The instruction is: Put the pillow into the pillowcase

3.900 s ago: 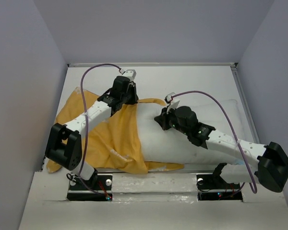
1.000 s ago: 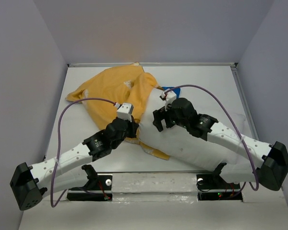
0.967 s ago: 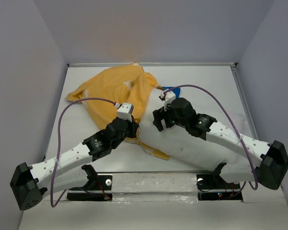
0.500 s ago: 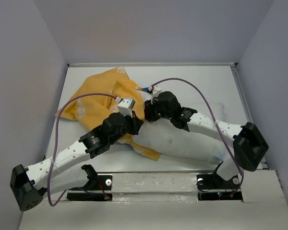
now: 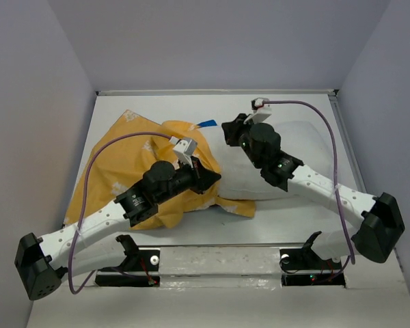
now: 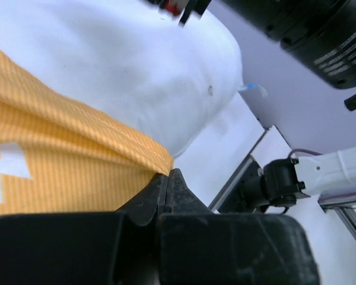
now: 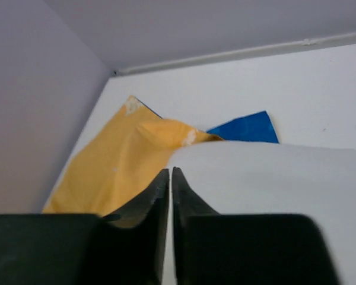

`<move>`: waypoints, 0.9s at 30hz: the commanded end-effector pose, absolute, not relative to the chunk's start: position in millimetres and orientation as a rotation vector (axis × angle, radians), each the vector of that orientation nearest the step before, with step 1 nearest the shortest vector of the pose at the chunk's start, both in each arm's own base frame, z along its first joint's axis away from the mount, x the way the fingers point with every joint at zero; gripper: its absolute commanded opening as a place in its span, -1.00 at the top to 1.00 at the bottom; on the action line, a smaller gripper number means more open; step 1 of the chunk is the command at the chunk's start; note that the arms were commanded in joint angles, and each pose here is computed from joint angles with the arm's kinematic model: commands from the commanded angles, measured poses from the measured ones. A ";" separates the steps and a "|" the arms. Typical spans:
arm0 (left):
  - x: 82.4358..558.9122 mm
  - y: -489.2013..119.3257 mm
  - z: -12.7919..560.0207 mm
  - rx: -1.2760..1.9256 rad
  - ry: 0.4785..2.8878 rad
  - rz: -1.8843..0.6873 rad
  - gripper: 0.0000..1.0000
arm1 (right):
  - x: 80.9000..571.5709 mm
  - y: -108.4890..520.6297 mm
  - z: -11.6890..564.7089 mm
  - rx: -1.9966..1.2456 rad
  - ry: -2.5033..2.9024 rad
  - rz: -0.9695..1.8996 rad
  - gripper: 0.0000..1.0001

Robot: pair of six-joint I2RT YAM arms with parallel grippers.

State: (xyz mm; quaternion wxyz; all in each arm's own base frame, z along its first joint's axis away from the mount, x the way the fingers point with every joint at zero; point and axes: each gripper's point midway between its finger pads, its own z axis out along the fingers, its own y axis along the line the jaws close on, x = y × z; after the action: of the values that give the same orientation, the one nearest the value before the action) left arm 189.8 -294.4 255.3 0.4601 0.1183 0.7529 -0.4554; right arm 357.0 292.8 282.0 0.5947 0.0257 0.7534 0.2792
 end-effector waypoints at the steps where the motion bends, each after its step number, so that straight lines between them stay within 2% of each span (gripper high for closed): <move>1: 172.4 -323.7 295.2 0.405 1.708 -1.322 1.00 | 355.1 279.9 313.1 0.138 1.591 0.640 1.00; 5: 170.4 -333.6 298.9 0.460 1.695 -1.344 1.00 | 324.0 305.1 201.6 0.066 1.821 0.689 1.00; 7: 171.9 -329.1 300.5 0.494 1.698 -1.288 0.50 | 301.7 304.6 156.9 0.036 1.909 0.694 1.00; 8: 176.1 -323.3 303.7 0.486 1.701 -1.238 0.33 | 296.0 303.3 148.6 0.023 1.929 0.703 1.00; 9: 182.7 -316.1 318.6 0.462 1.678 -1.188 0.02 | 289.4 300.7 148.8 0.001 1.940 0.714 1.00; 10: 194.4 -302.6 317.1 0.404 1.706 -1.091 -0.20 | 286.9 296.0 149.5 -0.006 1.947 0.698 1.00; 12: 204.3 -280.4 343.0 0.342 1.669 -1.016 -0.73 | 279.5 283.6 169.1 -0.051 1.918 0.677 0.68; 13: 211.3 -270.8 348.3 0.302 1.668 -0.973 -0.81 | 278.0 278.2 176.8 -0.073 1.911 0.652 0.51; 14: 215.7 -263.1 353.9 0.272 1.666 -0.947 -0.85 | 276.7 271.5 182.4 -0.113 1.911 0.606 0.31; 15: 224.9 -251.8 352.0 0.230 1.689 -0.895 -0.88 | 271.0 262.5 179.2 -0.150 1.953 0.554 -0.16; 17: 240.0 -237.0 337.4 0.175 1.749 -0.809 -0.86 | 265.2 256.4 202.4 -0.216 1.934 0.537 -0.56; 18: 247.8 -233.4 327.2 0.169 1.777 -0.785 -0.82 | 257.9 249.9 195.4 -0.255 1.978 0.507 -0.67; 20: 279.2 -218.1 286.9 0.145 1.896 -0.702 -0.72 | 249.8 240.9 199.9 -0.298 1.998 0.481 -0.84; 23: 319.6 -207.0 258.4 0.102 1.956 -0.595 -0.54 | 252.1 229.3 195.9 -0.312 2.020 0.390 -0.96; 24: 329.8 -210.9 267.0 0.114 1.929 -0.597 -0.44 | 252.3 225.2 189.9 -0.320 2.042 0.351 -0.96; 27: 355.7 -225.4 246.4 0.156 1.990 -0.595 -0.41 | 260.9 219.8 171.1 -0.328 2.095 0.270 -0.90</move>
State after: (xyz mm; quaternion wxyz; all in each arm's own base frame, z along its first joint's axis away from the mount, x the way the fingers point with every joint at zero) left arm 334.6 -211.2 263.9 0.5280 0.0267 0.8096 -0.2551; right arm 256.5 241.4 197.9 0.5153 -0.1088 0.8275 0.1944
